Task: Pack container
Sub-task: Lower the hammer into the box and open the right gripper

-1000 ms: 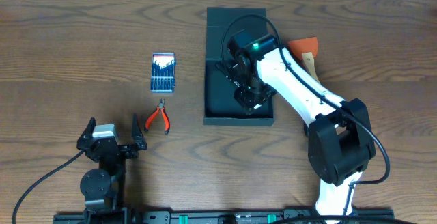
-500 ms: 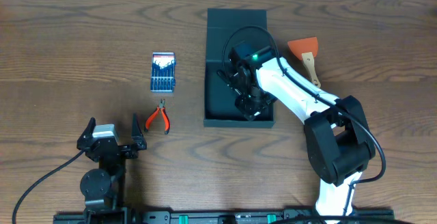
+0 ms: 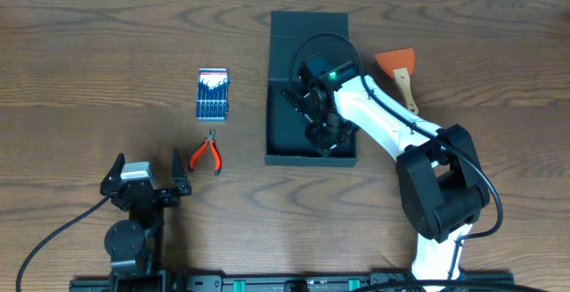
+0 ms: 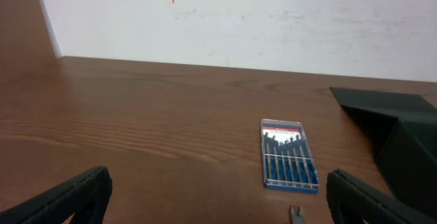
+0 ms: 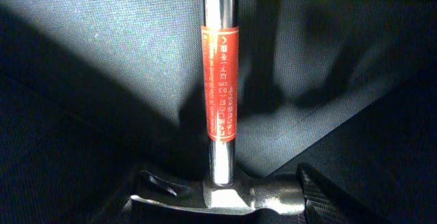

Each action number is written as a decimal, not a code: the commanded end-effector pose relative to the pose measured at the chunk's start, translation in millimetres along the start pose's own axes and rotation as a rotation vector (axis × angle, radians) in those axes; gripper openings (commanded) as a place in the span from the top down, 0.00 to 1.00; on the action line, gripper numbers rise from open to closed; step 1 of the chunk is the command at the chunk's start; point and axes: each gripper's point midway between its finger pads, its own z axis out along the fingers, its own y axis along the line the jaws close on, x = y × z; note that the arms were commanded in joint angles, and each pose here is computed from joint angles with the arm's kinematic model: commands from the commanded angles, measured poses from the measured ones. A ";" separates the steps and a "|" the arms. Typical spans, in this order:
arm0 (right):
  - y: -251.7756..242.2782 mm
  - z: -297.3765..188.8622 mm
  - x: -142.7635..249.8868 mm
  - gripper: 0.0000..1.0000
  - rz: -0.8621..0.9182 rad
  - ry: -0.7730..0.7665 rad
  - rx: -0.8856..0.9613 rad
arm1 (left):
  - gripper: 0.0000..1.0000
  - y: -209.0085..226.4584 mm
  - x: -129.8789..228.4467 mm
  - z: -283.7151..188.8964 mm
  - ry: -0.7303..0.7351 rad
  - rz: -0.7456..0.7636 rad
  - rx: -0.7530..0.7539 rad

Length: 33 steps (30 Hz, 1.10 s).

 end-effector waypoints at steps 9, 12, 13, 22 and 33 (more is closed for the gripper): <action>0.5 2.8 0.4 0.27 -0.006 0.003 -0.008 | 0.02 -2.7 14.0 0.3 0.046 0.017 0.015; 0.5 2.8 0.3 0.25 -0.006 0.003 -0.008 | 0.02 -2.7 14.0 0.3 0.046 0.017 0.015; 0.5 2.8 0.3 0.25 -0.006 0.003 -0.008 | 0.01 -2.7 14.0 0.3 0.046 0.017 0.015; -0.4 0.0 -4.0 0.26 -0.005 -0.012 -0.006 | 0.01 -2.7 14.0 0.3 0.046 0.017 0.015; -12.6 -83.1 -59.6 0.26 0.019 -0.215 0.031 | 0.02 -2.7 14.0 0.3 0.046 0.017 0.015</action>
